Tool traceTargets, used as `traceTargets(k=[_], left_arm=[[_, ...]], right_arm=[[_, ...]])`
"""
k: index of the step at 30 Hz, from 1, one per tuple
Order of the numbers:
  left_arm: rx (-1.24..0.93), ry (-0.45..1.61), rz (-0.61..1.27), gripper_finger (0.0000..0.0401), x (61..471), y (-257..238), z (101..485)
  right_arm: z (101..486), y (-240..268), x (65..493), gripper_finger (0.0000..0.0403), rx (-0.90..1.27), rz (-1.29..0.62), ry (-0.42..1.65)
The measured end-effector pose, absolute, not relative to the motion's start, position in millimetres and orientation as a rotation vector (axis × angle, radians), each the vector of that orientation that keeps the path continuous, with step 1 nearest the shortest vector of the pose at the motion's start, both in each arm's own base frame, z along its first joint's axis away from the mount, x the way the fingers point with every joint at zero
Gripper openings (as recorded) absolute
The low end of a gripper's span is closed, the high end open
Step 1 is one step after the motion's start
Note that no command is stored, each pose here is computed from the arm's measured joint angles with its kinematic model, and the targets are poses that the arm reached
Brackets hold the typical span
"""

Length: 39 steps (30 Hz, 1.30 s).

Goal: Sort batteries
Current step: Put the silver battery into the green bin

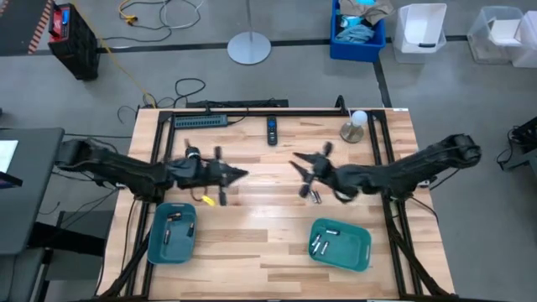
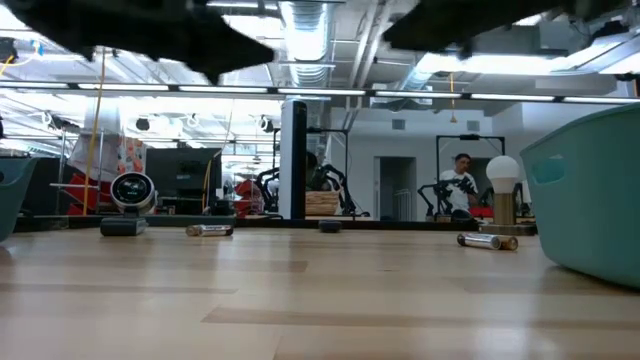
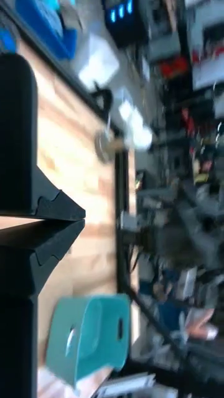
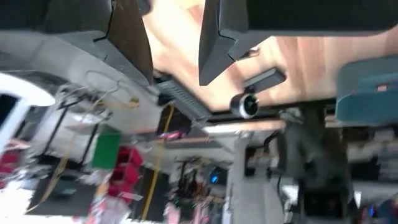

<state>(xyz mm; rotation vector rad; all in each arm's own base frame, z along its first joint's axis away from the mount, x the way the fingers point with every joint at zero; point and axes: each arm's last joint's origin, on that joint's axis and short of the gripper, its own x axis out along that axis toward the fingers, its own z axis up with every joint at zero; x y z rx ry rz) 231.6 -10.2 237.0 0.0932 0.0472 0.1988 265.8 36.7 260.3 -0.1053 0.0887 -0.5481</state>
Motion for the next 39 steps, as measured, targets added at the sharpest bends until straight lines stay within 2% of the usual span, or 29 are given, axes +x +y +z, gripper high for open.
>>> traceTargets(k=[6,15,22,31,39], left_arm=[[0.008,0.153,0.31,0.0007,195.6,6.9,228.5],[-0.09,0.31,0.453,0.005,190.1,27.5,208.3],[-0.064,0.201,0.45,0.0081,181.7,27.5,225.7],[-0.056,0.105,0.478,0.0082,151.1,25.4,246.8],[-0.053,0.1,0.484,0.0082,134.6,24.0,250.7]], right_arm=[[244.1,13.1,322.7,0.0146,-0.084,-0.49,0.175],[234.2,-8.6,390.8,0.0146,-0.112,-0.372,0.29],[223.0,-17.3,421.6,0.0146,-0.126,-0.153,0.469],[198.4,-29.0,469.9,0.0146,-0.191,0.033,0.629],[174.3,-47.2,505.8,0.0152,-0.225,0.093,0.803]])
